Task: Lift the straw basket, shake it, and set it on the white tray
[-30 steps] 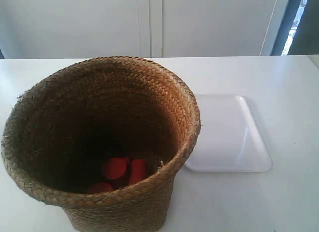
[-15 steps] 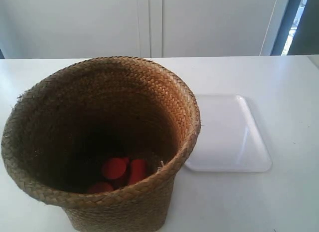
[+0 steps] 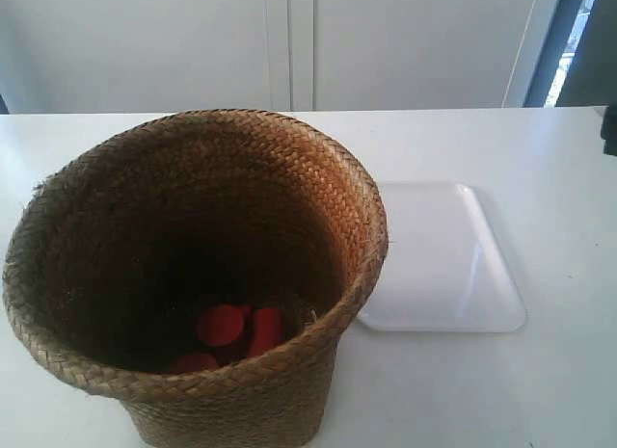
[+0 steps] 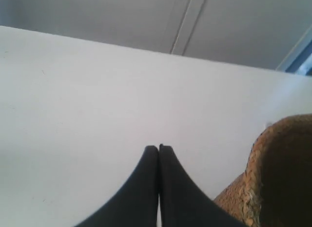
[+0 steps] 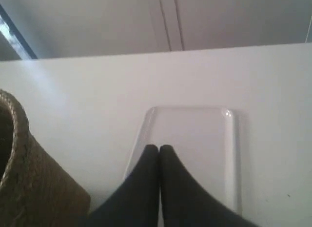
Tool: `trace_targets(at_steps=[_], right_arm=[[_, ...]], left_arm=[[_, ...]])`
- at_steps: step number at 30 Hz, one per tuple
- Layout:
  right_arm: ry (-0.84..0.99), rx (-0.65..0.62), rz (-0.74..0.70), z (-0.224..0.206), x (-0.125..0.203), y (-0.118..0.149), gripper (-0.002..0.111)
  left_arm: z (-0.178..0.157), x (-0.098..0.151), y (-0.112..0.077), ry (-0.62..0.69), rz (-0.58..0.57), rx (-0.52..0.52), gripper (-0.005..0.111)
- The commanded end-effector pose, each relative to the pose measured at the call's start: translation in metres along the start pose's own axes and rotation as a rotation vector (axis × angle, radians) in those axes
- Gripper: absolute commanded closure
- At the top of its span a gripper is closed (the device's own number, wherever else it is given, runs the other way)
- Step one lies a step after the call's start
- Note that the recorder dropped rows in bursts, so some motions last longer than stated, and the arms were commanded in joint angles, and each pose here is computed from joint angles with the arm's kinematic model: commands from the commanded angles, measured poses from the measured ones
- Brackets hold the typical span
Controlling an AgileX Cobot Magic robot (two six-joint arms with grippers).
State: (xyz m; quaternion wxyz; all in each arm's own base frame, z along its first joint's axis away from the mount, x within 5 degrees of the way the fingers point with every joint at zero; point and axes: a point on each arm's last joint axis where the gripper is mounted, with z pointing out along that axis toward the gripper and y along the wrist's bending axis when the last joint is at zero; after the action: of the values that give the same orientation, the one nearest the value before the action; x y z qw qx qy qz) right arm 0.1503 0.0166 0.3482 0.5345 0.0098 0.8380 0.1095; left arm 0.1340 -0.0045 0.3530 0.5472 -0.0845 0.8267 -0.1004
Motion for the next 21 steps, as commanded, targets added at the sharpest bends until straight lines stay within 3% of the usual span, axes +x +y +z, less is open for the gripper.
trace_targets(at_steps=[1, 4, 10, 17, 21], right_arm=[[0.111, -0.019, -0.046, 0.016, -0.02, 0.004, 0.108], [0.152, -0.031, -0.06, 0.023, -0.035, 0.006, 0.108], [0.097, -0.074, -0.006, 0.016, -0.047, 0.013, 0.108], [0.203, -0.094, -0.034, 0.012, -0.037, 0.014, 0.108], [0.085, -0.1, -0.009, 0.013, -0.048, 0.016, 0.108]], left_arm=[[0.017, -0.019, -0.011, 0.152, 0.09, 0.067, 0.107], [0.027, -0.03, -0.019, 0.243, 0.181, 0.135, 0.107], [0.043, -0.047, -0.034, 0.404, 0.242, 0.287, 0.107], [0.043, -0.045, -0.036, 0.448, 0.233, 0.316, 0.107], [0.047, -0.048, -0.032, 0.403, 0.267, 0.27, 0.107]])
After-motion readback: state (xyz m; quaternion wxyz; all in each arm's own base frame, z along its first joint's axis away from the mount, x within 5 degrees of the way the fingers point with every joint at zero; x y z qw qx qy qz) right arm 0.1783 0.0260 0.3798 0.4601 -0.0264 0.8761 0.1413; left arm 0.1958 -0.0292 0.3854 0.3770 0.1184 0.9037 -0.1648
